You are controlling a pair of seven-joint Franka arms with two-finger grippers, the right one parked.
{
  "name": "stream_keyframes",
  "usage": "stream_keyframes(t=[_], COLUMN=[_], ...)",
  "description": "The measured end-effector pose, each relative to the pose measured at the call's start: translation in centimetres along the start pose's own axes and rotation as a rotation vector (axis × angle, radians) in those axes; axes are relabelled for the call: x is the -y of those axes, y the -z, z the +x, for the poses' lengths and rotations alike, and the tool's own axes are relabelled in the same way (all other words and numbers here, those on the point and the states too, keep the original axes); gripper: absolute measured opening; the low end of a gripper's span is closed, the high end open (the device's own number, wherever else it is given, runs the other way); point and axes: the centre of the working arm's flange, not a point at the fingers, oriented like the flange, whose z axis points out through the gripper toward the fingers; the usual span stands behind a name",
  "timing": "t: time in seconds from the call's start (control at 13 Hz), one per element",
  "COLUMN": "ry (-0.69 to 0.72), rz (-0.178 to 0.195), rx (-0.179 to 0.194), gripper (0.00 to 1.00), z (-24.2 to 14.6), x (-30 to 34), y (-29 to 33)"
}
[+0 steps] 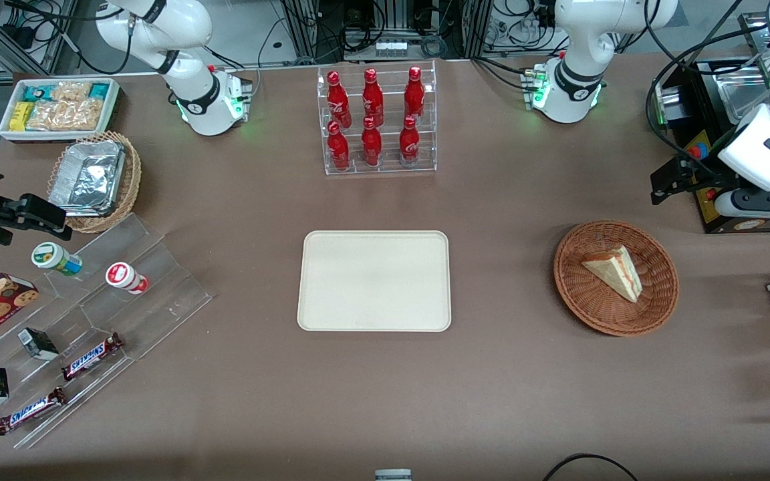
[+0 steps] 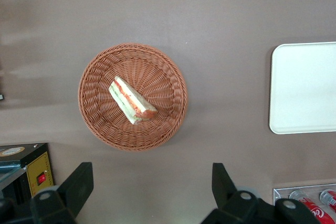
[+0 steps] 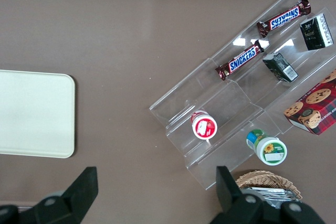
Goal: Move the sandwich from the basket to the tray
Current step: 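Move the left gripper over the sandwich in the wicker basket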
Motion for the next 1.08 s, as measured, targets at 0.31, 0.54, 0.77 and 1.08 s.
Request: stream_keyframes(t=[0.31, 0.54, 0.77, 1.08], ry=[0.0, 0.006, 0.119, 0.283], rz=[0.0, 0.0, 0.003, 0.006], rx=[0.004, 0.012, 0.078, 0.171], gripper=[1.0, 1.0, 1.0, 1.0], z=[0.1, 0.2, 0.3, 1.4], x=[0.0, 0.1, 2.5, 8.1], y=[-0.1, -0.4, -2.0, -6.2])
